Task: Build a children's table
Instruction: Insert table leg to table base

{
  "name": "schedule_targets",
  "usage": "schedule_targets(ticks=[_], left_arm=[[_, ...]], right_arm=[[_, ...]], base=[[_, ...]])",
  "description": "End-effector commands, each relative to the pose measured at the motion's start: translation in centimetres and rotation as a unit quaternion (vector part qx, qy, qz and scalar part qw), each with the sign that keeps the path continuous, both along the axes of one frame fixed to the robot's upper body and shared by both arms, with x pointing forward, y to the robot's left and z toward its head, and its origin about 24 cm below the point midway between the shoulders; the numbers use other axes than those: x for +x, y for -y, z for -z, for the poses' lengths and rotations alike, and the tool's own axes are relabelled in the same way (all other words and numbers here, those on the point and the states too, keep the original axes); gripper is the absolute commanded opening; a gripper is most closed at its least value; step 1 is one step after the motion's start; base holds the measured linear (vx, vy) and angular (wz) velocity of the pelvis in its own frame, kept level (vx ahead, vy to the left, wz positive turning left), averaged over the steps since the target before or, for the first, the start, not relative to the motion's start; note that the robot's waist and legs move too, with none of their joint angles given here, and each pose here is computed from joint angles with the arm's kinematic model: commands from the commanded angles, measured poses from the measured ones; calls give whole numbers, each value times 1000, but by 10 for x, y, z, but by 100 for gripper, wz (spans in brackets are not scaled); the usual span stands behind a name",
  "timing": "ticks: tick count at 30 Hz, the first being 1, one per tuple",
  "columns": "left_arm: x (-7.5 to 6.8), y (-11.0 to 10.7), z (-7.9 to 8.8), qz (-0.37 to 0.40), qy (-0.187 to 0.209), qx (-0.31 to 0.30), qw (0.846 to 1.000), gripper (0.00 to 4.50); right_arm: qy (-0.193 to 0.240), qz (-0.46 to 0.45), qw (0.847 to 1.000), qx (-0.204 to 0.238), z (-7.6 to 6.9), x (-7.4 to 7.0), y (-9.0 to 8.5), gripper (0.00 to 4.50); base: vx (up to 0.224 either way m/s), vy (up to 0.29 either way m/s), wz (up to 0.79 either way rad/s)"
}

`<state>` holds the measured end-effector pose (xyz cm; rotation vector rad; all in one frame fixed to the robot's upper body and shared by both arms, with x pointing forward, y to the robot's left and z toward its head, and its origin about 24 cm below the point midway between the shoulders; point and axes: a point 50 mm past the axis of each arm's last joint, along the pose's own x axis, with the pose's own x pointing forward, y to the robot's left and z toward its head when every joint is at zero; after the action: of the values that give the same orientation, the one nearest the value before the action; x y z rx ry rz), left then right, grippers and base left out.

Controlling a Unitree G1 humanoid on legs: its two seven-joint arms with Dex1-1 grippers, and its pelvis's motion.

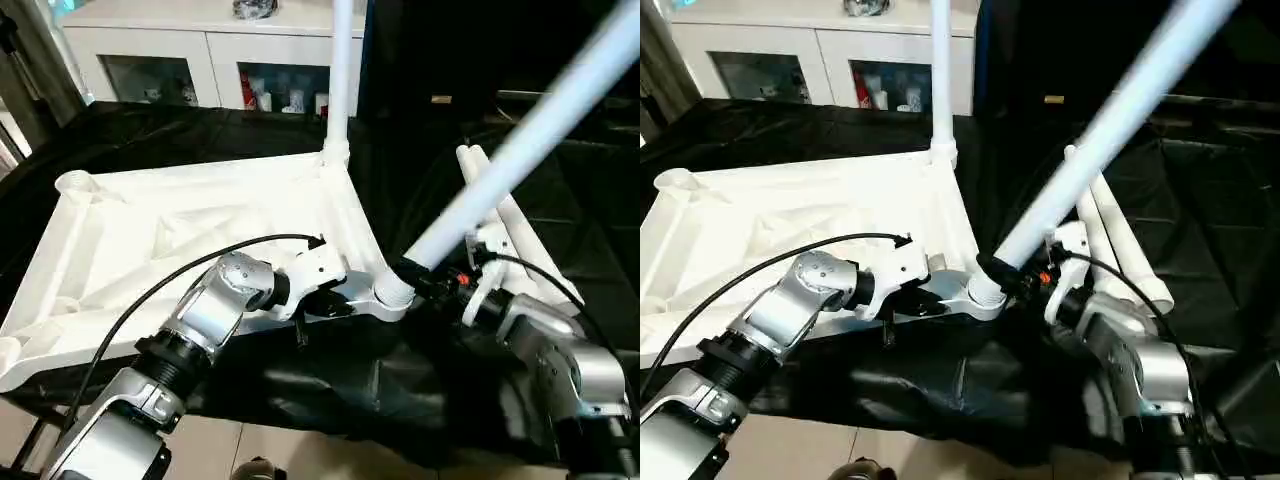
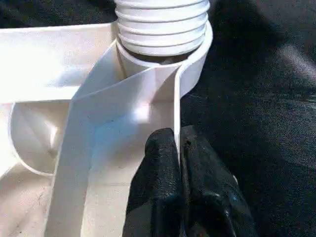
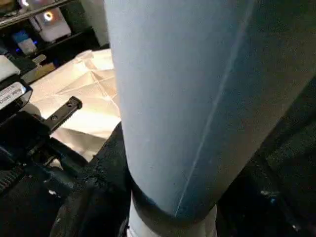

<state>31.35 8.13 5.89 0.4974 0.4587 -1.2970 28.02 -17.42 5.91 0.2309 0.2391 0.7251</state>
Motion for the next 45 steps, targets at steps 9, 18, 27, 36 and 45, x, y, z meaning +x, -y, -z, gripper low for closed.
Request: schedule_targets(ticks=[9, 18, 27, 36, 45], left_arm=[[11, -5, -18, -20, 43, -6, 999, 0], [7, -2, -15, -9, 37, -5, 999, 0], [3, 0, -17, 27, 33, 2, 999, 0], [-6, -2, -23, 76, 13, 2, 997, 0], [-10, -5, -24, 83, 2, 1, 997, 0]], right_arm=[[-31, -14, 991, -132, 27, -12, -3, 189], [-30, -80, 982, -167, 22, 6, -14, 189], [-45, -170, 967, -183, 28, 14, -10, 189], [-48, -242, 946, -210, 27, 23, -3, 189], [-52, -255, 944, -202, 29, 24, -4, 189]], base=[[0, 0, 0], [0, 0, 0], [0, 0, 0], [0, 0, 0], [0, 0, 0]])
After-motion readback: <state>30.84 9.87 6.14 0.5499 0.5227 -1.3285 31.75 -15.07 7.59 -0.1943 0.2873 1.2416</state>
